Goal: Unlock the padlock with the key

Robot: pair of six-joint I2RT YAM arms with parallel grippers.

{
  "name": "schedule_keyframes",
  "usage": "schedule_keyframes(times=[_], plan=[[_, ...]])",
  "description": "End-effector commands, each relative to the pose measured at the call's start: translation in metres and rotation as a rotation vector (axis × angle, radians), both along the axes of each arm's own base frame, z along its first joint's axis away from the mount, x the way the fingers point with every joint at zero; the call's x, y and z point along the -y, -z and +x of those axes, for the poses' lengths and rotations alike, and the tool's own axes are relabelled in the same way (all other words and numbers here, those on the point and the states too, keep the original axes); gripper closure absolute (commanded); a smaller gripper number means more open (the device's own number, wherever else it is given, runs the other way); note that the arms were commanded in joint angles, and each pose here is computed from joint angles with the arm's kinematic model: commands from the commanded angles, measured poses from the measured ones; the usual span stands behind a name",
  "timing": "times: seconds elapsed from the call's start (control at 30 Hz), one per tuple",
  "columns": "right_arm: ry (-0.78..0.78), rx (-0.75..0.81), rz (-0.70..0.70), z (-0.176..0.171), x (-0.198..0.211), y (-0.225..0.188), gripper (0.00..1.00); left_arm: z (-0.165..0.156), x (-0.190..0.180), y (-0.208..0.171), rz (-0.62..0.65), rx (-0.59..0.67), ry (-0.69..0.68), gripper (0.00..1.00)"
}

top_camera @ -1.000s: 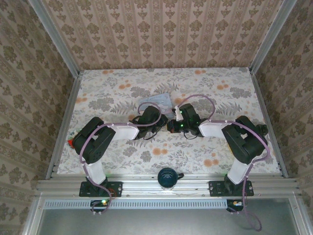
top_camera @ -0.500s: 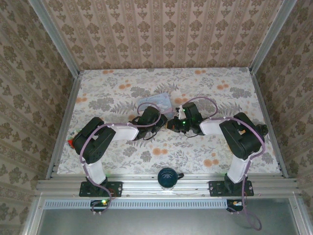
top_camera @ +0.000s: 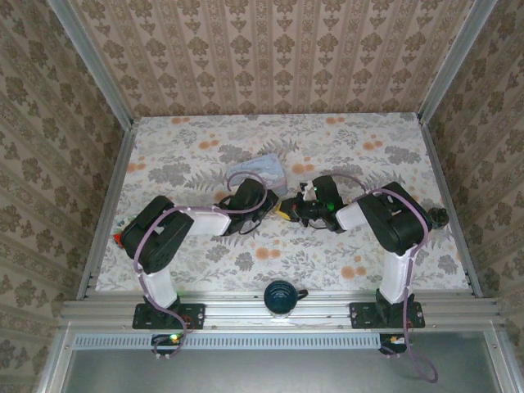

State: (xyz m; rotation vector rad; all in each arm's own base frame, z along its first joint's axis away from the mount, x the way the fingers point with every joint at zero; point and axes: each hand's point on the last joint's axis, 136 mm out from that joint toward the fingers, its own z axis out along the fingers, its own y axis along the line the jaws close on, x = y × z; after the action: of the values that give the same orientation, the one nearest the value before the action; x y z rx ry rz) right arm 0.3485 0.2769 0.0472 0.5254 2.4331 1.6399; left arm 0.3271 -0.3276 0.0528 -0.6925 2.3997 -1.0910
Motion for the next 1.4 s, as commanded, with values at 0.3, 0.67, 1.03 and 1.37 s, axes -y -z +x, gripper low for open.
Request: schedule_keyframes(times=[0.3,0.67,1.03,1.37], plan=[[0.330,0.018,0.269,0.060,0.017,-0.026,1.00,-0.092,0.035,0.024,-0.128,-0.327,0.246,0.89],[0.381,-0.007,0.217,0.053,0.028,-0.014,1.00,-0.091,0.037,0.024,-0.133,-0.325,0.248,0.71],[0.409,-0.038,0.175,0.045,0.034,0.002,1.00,-0.092,0.041,0.025,-0.134,-0.328,0.256,0.70],[0.439,-0.058,0.133,0.037,0.035,0.016,1.00,-0.094,0.040,0.025,-0.137,-0.326,0.253,0.54]])
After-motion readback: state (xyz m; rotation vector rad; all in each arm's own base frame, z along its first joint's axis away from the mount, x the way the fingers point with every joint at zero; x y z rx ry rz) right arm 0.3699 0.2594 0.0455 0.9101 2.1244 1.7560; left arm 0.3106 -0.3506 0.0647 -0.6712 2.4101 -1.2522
